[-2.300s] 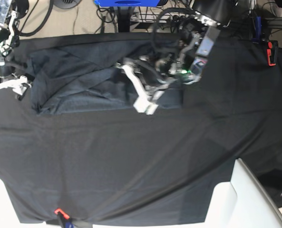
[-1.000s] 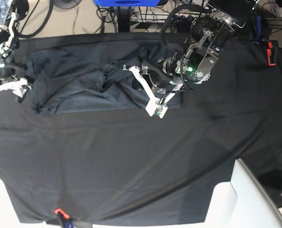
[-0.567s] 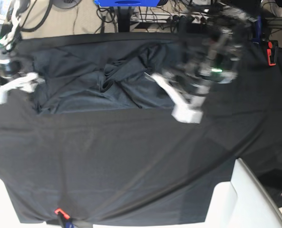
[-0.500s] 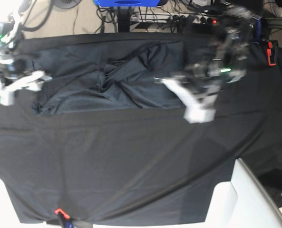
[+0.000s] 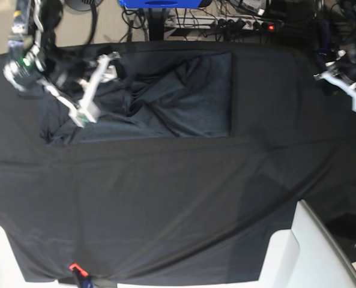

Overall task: Fold the T-shirt properly
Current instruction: 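Grasp the opposite side edge of the shirt with the right gripper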

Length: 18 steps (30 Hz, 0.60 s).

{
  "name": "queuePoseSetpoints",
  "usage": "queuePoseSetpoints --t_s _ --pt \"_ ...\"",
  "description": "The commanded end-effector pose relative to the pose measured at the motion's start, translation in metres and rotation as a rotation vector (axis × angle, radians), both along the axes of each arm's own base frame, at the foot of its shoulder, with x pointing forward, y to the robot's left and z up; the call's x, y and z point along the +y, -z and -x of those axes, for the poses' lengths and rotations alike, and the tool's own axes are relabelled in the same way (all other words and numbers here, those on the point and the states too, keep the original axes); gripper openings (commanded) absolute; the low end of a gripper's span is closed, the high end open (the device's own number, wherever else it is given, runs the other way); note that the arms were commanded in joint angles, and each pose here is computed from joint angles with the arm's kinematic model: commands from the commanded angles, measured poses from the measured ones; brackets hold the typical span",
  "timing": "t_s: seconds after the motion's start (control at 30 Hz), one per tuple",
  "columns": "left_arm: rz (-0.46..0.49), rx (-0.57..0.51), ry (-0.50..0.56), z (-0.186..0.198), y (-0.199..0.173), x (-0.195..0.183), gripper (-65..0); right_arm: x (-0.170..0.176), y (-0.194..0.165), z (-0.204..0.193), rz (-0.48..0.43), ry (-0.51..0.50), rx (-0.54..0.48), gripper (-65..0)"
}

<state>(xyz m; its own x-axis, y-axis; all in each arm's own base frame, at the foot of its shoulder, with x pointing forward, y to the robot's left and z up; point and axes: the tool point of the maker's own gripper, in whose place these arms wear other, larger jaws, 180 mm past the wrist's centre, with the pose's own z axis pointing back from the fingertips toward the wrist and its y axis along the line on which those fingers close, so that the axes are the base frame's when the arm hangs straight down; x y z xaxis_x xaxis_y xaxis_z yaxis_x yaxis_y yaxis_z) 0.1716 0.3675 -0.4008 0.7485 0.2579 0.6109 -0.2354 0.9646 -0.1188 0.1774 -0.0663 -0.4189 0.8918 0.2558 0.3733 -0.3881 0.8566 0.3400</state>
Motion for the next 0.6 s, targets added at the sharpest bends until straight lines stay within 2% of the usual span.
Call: queuePoseSetpoints --t_s 0.0,0.1,0.2,0.27,0.37,0.5,0.57 --pt "-0.036 -0.019 -0.018 0.003 -0.012 0.02 -65.0 0.01 -0.005 -0.005 -0.035 -0.015 -0.02 -23.1" --pt "-0.073 -0.031 -0.036 0.015 -0.022 0.042 -65.0 0.022 -0.002 -0.012 -0.05 -0.046 -0.021 -23.1" --pt "-0.146 0.016 -0.002 0.023 -0.021 0.047 -65.0 0.02 -0.008 -0.034 -0.061 0.037 -0.052 -23.1" --pt "-0.18 0.053 0.032 0.029 -0.014 0.037 -65.0 0.012 -0.013 -0.048 -0.047 0.095 -0.063 -23.1" --pt "-0.2 0.073 0.073 0.031 -0.007 0.02 -65.0 0.024 -0.019 -0.058 -0.036 0.031 -0.093 -23.7" --pt "-0.167 0.053 0.104 0.024 0.0 0.002 -65.0 0.056 -0.022 -0.059 -0.057 -0.035 -0.101 -24.8" --pt "-0.16 0.049 0.103 0.024 0.001 0.0 -65.0 0.069 -0.022 -0.055 -0.07 -0.07 -0.105 -32.9"
